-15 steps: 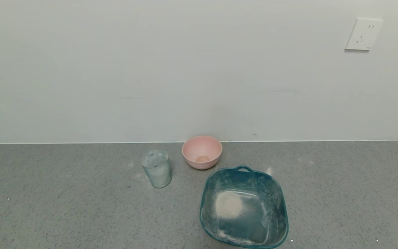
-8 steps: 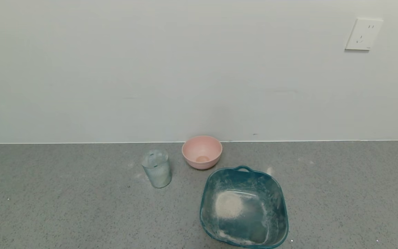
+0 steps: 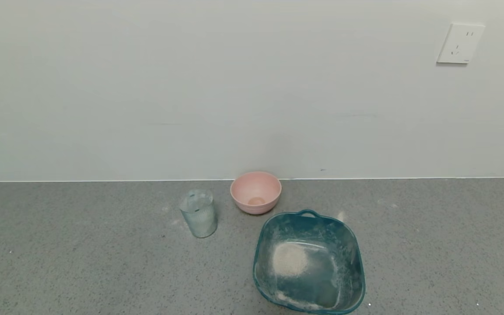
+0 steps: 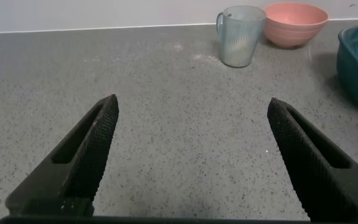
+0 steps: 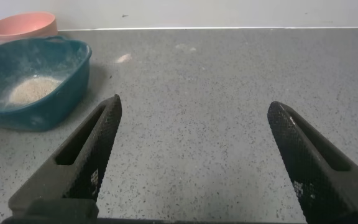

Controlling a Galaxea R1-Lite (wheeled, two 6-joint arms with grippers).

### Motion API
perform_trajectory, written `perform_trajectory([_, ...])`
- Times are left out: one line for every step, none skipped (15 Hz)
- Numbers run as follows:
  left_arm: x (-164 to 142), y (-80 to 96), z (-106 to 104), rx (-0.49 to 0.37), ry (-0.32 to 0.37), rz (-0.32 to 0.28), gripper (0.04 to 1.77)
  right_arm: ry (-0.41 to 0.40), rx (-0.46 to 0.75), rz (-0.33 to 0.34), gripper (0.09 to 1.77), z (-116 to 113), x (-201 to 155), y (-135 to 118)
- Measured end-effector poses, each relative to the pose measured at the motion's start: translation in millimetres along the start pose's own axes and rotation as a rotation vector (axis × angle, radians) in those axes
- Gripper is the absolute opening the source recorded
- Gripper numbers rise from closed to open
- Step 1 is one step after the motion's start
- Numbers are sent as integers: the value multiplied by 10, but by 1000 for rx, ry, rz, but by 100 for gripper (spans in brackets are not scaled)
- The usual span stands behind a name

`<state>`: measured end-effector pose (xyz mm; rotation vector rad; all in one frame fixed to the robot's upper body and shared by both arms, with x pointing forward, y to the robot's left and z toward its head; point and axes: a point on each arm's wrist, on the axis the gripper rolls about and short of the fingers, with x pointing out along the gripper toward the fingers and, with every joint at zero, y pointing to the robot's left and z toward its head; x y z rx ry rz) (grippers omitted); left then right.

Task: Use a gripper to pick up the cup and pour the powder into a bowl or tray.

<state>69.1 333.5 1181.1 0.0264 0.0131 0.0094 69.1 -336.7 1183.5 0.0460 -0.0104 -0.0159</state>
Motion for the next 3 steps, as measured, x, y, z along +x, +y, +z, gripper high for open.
perform_trajectory([0, 0, 0, -4, 0, 0, 172, 0, 0, 0, 171, 0, 0, 0])
perform_trajectory([0, 0, 0, -7, 0, 0, 172, 0, 0, 1, 171, 0, 0, 0])
perform_trajectory([0, 0, 0, -8, 0, 0, 172, 0, 0, 1, 171, 0, 0, 0])
